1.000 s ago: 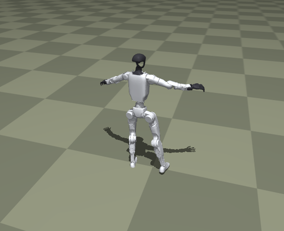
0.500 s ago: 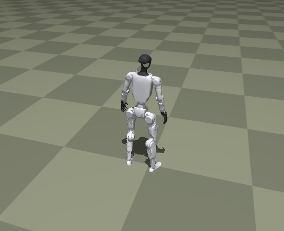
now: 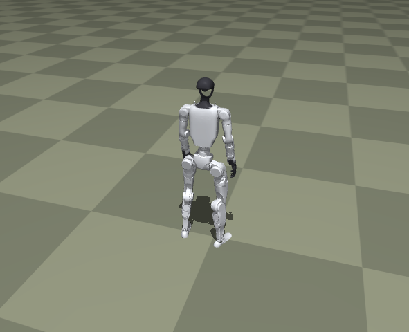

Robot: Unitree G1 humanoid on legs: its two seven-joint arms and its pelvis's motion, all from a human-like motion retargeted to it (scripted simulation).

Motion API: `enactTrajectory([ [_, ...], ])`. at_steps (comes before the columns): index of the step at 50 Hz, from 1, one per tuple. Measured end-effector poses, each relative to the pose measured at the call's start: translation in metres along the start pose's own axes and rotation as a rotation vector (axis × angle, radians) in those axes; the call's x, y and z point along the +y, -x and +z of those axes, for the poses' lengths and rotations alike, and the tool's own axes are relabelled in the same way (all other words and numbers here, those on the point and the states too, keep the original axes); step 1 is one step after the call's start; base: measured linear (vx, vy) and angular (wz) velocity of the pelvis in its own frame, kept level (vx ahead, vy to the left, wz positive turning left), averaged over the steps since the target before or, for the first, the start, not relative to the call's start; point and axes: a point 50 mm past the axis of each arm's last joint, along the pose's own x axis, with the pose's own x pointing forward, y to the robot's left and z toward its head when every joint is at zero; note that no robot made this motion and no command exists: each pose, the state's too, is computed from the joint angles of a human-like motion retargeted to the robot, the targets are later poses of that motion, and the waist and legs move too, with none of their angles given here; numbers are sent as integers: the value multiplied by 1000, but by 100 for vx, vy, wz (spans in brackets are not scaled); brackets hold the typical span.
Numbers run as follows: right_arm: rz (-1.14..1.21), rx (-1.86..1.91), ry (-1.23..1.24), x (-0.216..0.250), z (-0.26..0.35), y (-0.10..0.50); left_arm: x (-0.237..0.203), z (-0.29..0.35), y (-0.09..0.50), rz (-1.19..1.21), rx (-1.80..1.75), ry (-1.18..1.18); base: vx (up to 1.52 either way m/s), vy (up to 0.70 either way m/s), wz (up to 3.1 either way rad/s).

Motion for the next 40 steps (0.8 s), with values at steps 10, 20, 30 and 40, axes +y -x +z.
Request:
enactTrajectory([
  [10,23,-23,72,11,4,1,23,9,-2,16,-47,-128,0,14,2],
  [20,-39,-170,18,-22,48,-6,88,-16,7,189,-2,-21,-4,12,-7],
  [30,-305,-179,116,-159,71,8,232,-72,73,504,176,-197,-1,6,-38],
  [40,-850,-155,199,-337,102,112,363,-87,211,1046,279,-186,-1,0,-31],
])
